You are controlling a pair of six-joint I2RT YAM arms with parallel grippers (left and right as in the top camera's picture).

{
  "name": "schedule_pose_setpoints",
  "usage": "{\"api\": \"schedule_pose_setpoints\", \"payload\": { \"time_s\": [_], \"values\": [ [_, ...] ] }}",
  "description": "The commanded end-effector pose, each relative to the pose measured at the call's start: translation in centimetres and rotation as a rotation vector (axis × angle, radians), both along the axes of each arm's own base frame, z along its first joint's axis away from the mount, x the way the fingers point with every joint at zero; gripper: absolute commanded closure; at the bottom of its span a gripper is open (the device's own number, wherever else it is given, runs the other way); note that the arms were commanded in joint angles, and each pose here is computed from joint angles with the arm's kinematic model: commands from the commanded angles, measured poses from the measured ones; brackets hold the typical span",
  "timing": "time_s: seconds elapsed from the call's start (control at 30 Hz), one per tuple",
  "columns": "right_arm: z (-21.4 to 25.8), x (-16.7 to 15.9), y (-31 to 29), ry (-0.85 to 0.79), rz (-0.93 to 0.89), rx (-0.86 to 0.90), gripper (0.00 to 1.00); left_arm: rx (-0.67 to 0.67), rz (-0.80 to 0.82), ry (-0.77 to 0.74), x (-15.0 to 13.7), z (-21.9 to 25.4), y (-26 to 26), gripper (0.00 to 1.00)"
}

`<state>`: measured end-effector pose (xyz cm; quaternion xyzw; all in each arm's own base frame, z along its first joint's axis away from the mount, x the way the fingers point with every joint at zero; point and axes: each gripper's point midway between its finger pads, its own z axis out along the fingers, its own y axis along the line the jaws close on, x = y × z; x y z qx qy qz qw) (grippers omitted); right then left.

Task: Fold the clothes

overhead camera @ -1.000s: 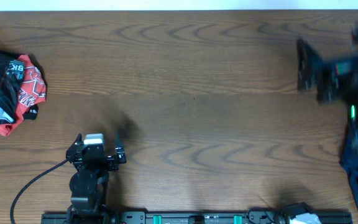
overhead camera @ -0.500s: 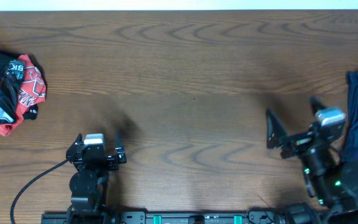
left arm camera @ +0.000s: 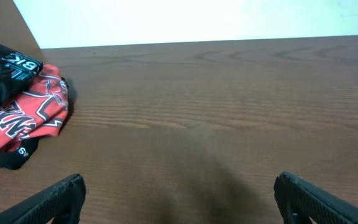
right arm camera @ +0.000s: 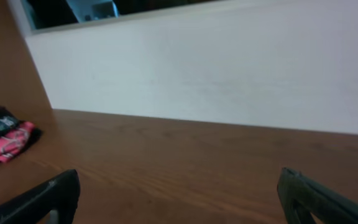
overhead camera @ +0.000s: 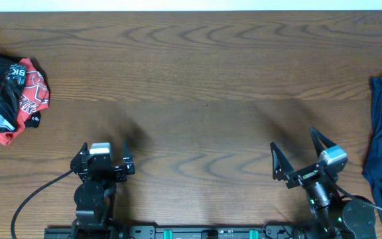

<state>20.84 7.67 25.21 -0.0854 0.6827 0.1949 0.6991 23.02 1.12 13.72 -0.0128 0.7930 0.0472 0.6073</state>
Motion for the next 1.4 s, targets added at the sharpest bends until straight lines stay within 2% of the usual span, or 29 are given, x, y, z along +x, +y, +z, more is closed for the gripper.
{"api": "schedule_pose_setpoints", "payload": {
  "time_s": [0.0, 0.2, 0.5, 0.93, 1.17, 1.37],
  "values": [
    [-0.1, -0.1, 0.0, 0.007, 0.006, 0.019, 0.01, 0.012, -0.008, 0.027, 0.0, -1.2, 0.0, 0.02],
    [-0.8, 0.0, 0.1, 0.024, 0.011, 0.015, 0.01, 0.012, -0.008, 0.027, 0.0, -1.2, 0.0, 0.02],
    [-6.1, 1.1, 0.5, 0.135, 0.024, -0.009, 0.01, 0.012, -0.008, 0.027, 0.0, -1.2, 0.0, 0.02],
    [-10.1, 1.4, 0.9, 0.178, 0.044, -0.122, 0.01, 0.012, -0.008, 0.027, 0.0, -1.2, 0.0, 0.02],
    [-10.0, 1.4, 0.8, 0.140, 0.048, -0.199, 0.01, 0.012, -0.008, 0.027, 0.0, -1.2, -0.1, 0.02],
    [-10.0, 2.3, -2.2, 0.151, -0.085, -0.195, 0.01, 0.012, -0.008, 0.027, 0.0, -1.2, -0.1, 0.02]
  ]
}}
